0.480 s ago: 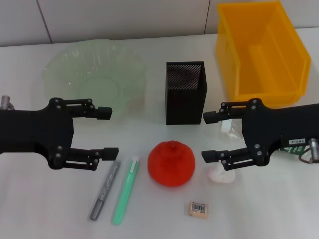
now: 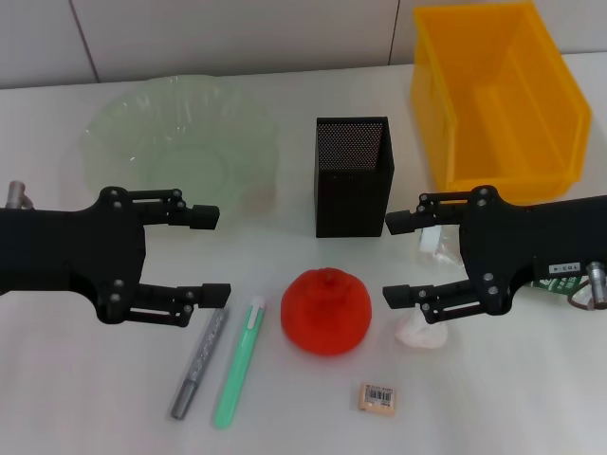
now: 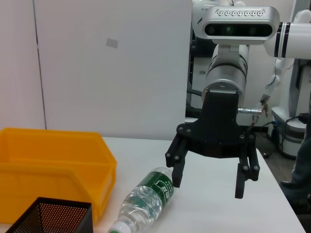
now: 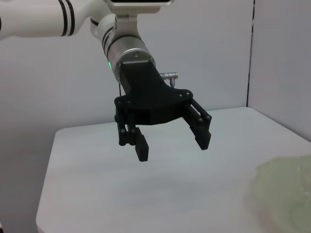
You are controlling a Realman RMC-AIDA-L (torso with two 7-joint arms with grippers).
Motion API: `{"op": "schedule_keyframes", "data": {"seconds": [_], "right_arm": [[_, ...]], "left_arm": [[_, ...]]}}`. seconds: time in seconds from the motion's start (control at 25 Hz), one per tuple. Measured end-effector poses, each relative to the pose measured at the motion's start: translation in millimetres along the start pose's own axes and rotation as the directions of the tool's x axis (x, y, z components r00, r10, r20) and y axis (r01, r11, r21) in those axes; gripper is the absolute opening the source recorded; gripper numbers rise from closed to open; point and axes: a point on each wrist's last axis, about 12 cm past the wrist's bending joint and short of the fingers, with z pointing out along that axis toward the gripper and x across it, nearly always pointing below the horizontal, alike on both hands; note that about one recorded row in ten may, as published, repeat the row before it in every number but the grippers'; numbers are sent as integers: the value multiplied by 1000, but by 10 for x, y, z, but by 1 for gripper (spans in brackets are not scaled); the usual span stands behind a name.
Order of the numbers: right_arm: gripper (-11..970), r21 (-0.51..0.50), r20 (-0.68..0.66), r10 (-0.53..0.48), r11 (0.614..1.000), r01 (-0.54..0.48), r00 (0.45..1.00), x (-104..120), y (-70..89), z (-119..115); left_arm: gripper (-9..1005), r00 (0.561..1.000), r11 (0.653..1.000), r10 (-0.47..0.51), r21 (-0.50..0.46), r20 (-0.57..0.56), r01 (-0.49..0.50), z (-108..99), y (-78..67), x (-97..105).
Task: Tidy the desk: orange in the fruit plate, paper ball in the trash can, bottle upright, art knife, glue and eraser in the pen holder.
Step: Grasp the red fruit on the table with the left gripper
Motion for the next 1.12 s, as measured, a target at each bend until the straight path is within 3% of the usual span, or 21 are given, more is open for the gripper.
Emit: {"op": "schedule_keyframes", "data": {"seconds": [0.36,0.88,0.96,1.0,1.12], "right_arm": [[779,11,-11,4,1000,-4,1000,19,-8,-14],[780,133,-19,69,989,-66,997,164,-10,-398],[780,150,-18,80,986,-76,997,184,0,-476],[780,164,-29,91,983,-85,995,208,11,-541],[780,179,-46,112,979,-102,993,250,34,-608]], "left_arm": [[770,1000,1000,2,-11,1,-2,7,14,-3],[750,999,998,-38,-44,-10,38,150,91,68],[747,998,998,-57,-36,-19,56,242,118,98],[746,995,996,-86,-35,-49,85,452,178,175],[741,993,995,-99,-35,-58,97,582,203,210]]}}
